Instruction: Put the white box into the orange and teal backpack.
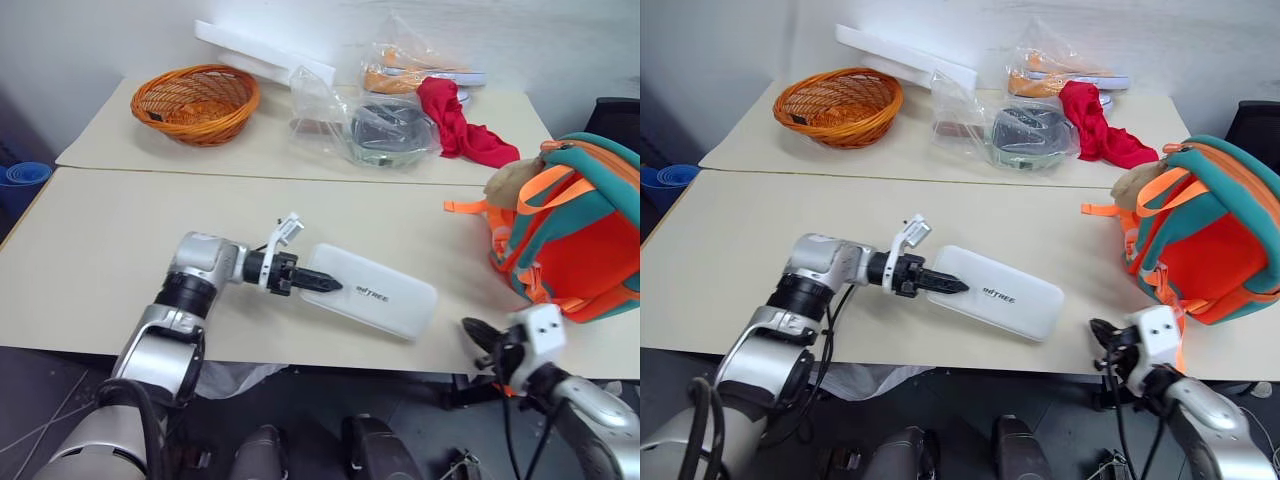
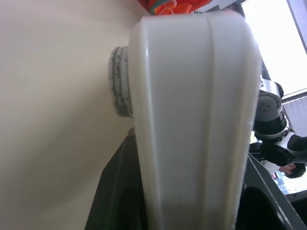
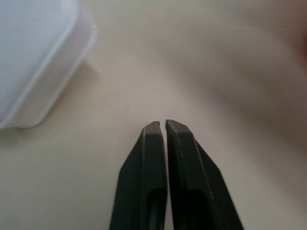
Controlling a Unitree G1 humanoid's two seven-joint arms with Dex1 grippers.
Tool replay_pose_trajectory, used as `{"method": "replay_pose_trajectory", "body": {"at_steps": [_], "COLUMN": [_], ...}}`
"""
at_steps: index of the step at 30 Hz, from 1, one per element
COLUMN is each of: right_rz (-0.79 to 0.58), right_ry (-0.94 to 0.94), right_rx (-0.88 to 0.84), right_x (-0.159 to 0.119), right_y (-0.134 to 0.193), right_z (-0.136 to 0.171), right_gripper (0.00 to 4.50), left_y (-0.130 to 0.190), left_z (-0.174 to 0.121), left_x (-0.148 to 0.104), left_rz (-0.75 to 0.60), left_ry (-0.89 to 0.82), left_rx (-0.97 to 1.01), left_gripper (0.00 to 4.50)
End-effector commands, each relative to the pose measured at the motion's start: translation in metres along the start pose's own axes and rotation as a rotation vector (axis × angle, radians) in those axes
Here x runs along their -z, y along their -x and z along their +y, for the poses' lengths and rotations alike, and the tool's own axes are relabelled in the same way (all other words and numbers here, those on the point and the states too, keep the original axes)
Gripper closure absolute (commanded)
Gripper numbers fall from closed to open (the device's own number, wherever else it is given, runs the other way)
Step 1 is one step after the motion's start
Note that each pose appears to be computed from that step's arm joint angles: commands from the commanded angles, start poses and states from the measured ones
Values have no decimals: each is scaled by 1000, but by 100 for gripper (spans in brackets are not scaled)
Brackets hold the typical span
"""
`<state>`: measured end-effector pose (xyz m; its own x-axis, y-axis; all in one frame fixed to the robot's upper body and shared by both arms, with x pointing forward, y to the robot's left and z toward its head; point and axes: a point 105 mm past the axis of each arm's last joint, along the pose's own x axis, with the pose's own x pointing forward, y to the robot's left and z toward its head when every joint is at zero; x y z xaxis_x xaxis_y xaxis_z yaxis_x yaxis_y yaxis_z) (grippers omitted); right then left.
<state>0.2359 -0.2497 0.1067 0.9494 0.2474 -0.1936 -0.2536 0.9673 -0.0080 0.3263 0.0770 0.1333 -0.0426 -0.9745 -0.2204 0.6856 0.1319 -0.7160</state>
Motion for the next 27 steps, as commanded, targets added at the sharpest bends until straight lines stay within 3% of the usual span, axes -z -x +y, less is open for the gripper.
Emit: {"method": "replay_pose_trajectory", "body": {"at_steps": [1,5,10,17,20,24,27], "right_rz": [-151,-197,-201,-239,-271,-314,-355], "right_ry": [-11,-15,32,11,11,-27,-38], "right_rx": [97,135,205,242,229,166,9], "right_x": [-43,-61,-71,-85,-90,-100,-113], "right_y": [12,1,-37,-88,-95,-101,-103], "right_z": [-15,-26,-43,-62,-64,-57,-27], "right_gripper": [294,165,3,0,60,199,302], "left_y": [19,34,38,40,47,63,79], "left_z": [-24,-32,-43,-37,-40,-45,-43], "left_x": [-15,-24,-29,-35,-43,-50,-57], "left_rz": [-89,-174,-211,-226,-272,-330,-403], "left_ry": [-64,-92,-135,-191,-224,-273,-305], "left_rx": [59,61,85,-16,-35,-53,-107], "left_gripper": [319,319,319,319,319,319,319]}}
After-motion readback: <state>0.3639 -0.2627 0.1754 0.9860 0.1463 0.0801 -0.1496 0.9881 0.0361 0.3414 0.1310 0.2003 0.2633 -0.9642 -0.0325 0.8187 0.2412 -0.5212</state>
